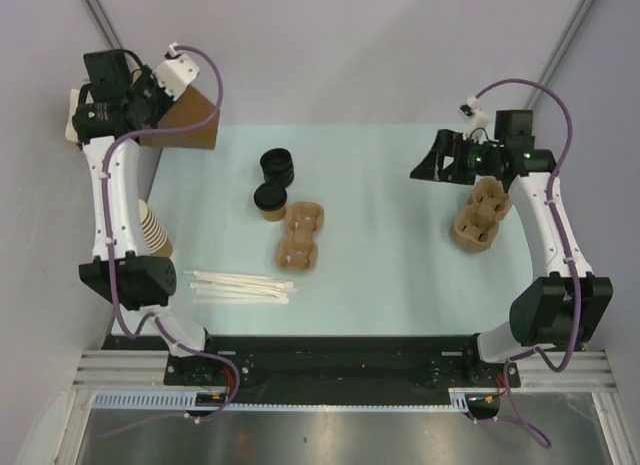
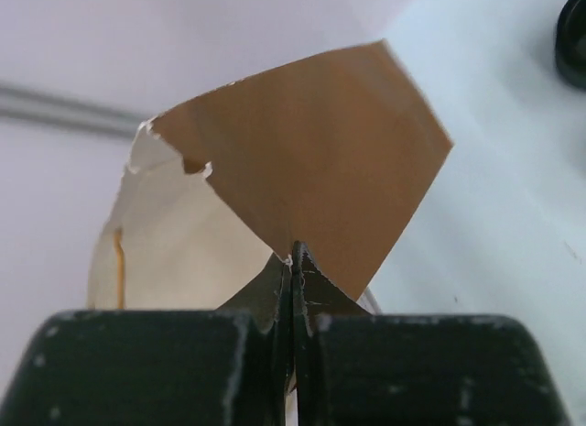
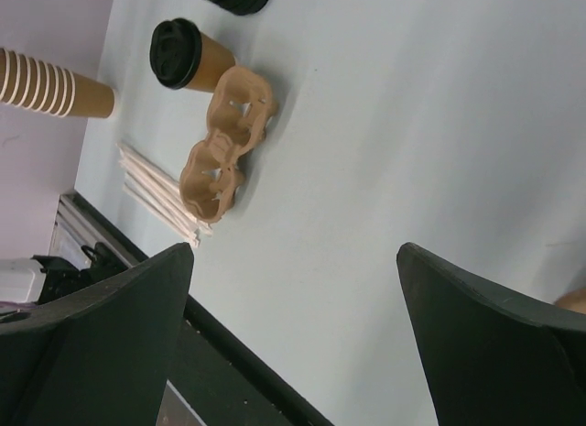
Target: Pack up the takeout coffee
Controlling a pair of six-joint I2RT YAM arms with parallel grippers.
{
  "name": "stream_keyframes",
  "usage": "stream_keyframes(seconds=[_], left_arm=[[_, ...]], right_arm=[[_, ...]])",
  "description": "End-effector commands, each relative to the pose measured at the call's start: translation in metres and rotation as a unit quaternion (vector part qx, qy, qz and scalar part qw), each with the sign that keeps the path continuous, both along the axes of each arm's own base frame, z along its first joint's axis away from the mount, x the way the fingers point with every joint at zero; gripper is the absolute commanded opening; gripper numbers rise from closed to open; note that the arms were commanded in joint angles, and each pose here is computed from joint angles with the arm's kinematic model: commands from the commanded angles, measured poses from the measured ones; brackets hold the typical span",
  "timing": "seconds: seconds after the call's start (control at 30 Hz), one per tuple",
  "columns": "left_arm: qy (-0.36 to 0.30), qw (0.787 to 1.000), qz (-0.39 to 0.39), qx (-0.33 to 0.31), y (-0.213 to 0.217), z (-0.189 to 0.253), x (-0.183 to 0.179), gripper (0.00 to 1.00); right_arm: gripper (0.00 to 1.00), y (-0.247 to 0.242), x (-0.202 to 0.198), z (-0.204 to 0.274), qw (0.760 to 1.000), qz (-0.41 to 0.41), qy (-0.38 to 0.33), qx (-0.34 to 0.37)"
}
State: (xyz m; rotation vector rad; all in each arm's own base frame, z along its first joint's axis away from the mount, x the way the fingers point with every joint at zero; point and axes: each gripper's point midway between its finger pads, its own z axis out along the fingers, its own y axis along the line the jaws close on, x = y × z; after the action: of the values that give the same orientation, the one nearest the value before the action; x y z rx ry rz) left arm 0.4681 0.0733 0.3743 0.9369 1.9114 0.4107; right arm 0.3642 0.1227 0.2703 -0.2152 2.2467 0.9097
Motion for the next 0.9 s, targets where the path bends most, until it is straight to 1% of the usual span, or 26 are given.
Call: stream_keyframes(seconds=[0.0, 0.07, 0.1, 0.13, 0.17, 0.2, 0.23, 0.27, 0.3, 0.33, 0.37, 0.4, 0.43, 0.47, 0.5, 0.57, 0.6, 0.63, 0.67, 0.73, 0.8, 0.87], left_arm=[[-0.145, 0.982, -0.117, -0.025, -0.096, 0.110, -0.042, 0.00], [-0.156, 0.973, -0.162, -0.050, -0.132, 0.121, -0.058, 0.00], [-0.151, 0.966, -0.198, -0.061, -0.163, 0.122, -0.070, 0.00], [-0.157, 0.961, -0.217, -0.063, -0.179, 0.128, -0.084, 0.00], [-0.148, 0.958, -0.235, -0.067, -0.194, 0.124, -0.091, 0.00], [-0.140, 0.948, -0.275, -0.073, -0.224, 0.122, -0.108, 0.00], [-0.138, 0.943, -0.293, -0.077, -0.236, 0.122, -0.122, 0.00], [-0.119, 0.941, -0.307, -0.082, -0.249, 0.110, -0.130, 0.00], [-0.107, 0.932, -0.338, -0.082, -0.273, 0.103, -0.145, 0.00], [-0.101, 0.928, -0.350, -0.078, -0.281, 0.098, -0.157, 0.00], [-0.076, 0.926, -0.363, -0.071, -0.293, 0.078, -0.162, 0.00], [-0.063, 0.918, -0.385, -0.068, -0.310, 0.068, -0.175, 0.00], [-0.051, 0.915, -0.396, -0.065, -0.318, 0.059, -0.183, 0.00], [-0.022, 0.914, -0.399, -0.067, -0.327, 0.037, -0.188, 0.00], [-0.004, 0.906, -0.418, -0.069, -0.343, 0.025, -0.201, 0.00], [0.044, 0.901, -0.428, -0.061, -0.360, -0.010, -0.214, 0.00], [0.063, 0.892, -0.444, -0.053, -0.378, -0.025, -0.226, 0.00], [0.079, 0.893, -0.440, -0.043, -0.383, -0.040, -0.228, 0.00], [0.096, 0.892, -0.440, -0.043, -0.398, -0.054, -0.233, 0.00], [0.112, 0.901, -0.418, -0.023, -0.405, -0.073, -0.228, 0.00], [0.139, 0.898, -0.418, -0.006, -0.415, -0.094, -0.232, 0.00], [0.147, 0.892, -0.428, 0.009, -0.420, -0.103, -0.238, 0.01]], right_arm=[[1.00, -0.031, -0.004, 0.033, 0.998, -0.031, -0.051, 0.001], [0.99, -0.042, -0.004, 0.039, 0.998, -0.042, -0.051, 0.009], [1.00, -0.056, -0.002, 0.042, 0.997, -0.056, -0.053, 0.013], [1.00, -0.063, -0.002, 0.049, 0.996, -0.064, -0.059, 0.015], [1.00, -0.070, -0.003, 0.050, 0.996, -0.069, -0.057, 0.015], [1.00, -0.076, -0.005, 0.054, 0.995, -0.072, -0.060, 0.020], [1.00, -0.091, -0.004, 0.059, 0.994, -0.090, -0.066, 0.019], [1.00, -0.097, -0.007, 0.060, 0.993, -0.096, -0.063, 0.020], [1.00, -0.101, -0.010, 0.062, 0.993, -0.095, -0.066, 0.022], [1.00, -0.113, -0.014, 0.064, 0.992, -0.110, -0.065, 0.020], [1.00, -0.115, -0.017, 0.065, 0.991, -0.113, -0.063, 0.021], [1.00, -0.119, -0.020, 0.064, 0.992, -0.110, -0.066, 0.017], [1.00, -0.122, -0.026, 0.062, 0.992, -0.114, -0.058, 0.018], [1.00, -0.123, -0.029, 0.061, 0.992, -0.111, -0.057, 0.016], [1.00, -0.122, -0.033, 0.059, 0.993, -0.100, -0.059, 0.010], [1.00, -0.120, -0.042, 0.049, 0.995, -0.094, -0.039, 0.011], [1.00, -0.118, -0.045, 0.045, 0.995, -0.090, -0.034, 0.011], [1.00, -0.117, -0.049, 0.041, 0.996, -0.086, -0.027, 0.011], [1.00, -0.115, -0.052, 0.036, 0.996, -0.083, -0.018, 0.015], [1.00, -0.113, -0.059, 0.032, 0.997, -0.075, -0.013, 0.013], [1.00, -0.111, -0.064, 0.027, 0.997, -0.071, -0.006, 0.011], [0.99, -0.110, -0.067, 0.027, 0.998, -0.065, -0.008, 0.006]])
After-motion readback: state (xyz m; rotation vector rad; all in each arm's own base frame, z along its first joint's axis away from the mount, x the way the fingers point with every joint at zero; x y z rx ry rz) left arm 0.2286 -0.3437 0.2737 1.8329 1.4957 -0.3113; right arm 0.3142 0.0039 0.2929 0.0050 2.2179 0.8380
